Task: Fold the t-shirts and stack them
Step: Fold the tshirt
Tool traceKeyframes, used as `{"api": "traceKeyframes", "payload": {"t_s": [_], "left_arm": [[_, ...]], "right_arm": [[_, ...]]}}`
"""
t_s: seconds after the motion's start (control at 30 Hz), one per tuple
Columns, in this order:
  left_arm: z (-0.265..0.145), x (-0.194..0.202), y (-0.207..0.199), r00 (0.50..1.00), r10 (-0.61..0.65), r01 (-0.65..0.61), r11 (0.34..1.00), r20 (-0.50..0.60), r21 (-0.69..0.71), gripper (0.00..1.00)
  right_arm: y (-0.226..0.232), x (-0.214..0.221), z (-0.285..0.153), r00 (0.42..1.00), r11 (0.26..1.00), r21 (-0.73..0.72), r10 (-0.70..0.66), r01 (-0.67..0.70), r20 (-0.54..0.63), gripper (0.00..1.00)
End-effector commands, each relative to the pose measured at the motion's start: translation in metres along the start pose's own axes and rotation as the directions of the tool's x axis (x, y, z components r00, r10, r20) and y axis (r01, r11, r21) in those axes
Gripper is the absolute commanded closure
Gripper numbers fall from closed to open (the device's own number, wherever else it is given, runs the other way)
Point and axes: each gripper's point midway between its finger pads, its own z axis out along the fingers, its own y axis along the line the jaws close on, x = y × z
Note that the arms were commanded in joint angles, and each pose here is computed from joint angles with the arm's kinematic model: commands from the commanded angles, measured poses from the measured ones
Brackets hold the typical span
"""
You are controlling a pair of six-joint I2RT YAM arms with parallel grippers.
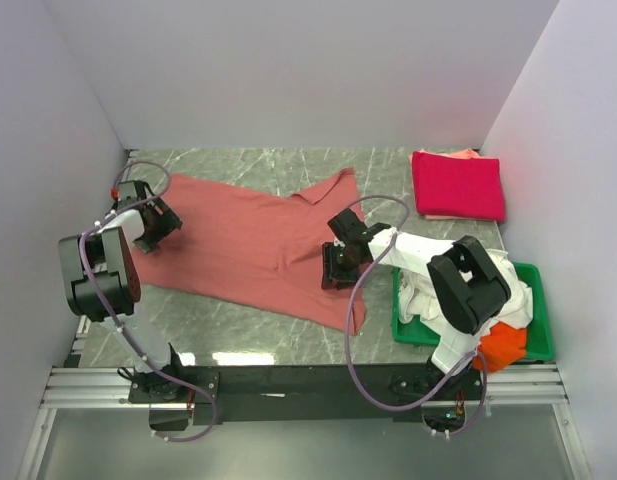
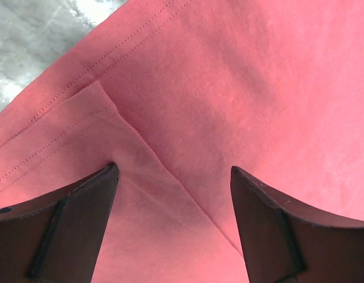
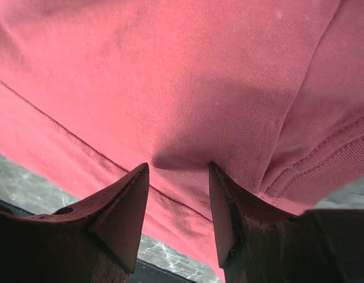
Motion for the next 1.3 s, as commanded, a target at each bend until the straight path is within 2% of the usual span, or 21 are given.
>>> {"api": "traceKeyframes", "payload": {"t_s": [0.0,0.3,0.57,0.77,1.03,1.27], "left_arm": [[0.002,0.046,0.042,0.993,-0.017,0.003,0.992,-0.115,-0.128,0.15],[-0.023,0.066,0.073,0.994,-0.071,0.053,0.979,-0.087,-0.199,0.14],[-0.047,0.086,0.083,0.990,-0.095,0.071,0.974,-0.101,-0.216,0.14],[-0.068,0.086,0.090,0.992,-0.100,0.079,0.966,-0.074,-0.246,0.13],[-0.092,0.072,0.076,0.991,-0.134,0.129,0.975,-0.015,-0.181,0.12],[-0.108,0.023,0.047,0.989,-0.131,0.138,0.985,0.068,-0.104,0.12]], "right_arm": [[-0.018,0.045,0.012,0.994,0.999,0.040,-0.004,0.008,-0.111,0.48],[-0.026,0.095,0.006,0.983,0.999,0.043,0.003,0.005,-0.186,0.48],[-0.030,0.120,-0.002,0.979,0.999,0.051,0.018,-0.008,-0.202,0.48],[-0.036,0.135,-0.010,0.979,0.998,0.061,0.004,0.009,-0.206,0.48],[-0.023,0.117,-0.033,0.990,0.999,0.038,-0.026,0.032,-0.136,0.47],[0.004,0.050,-0.074,0.999,0.996,0.070,-0.046,0.046,0.007,0.46]]}}
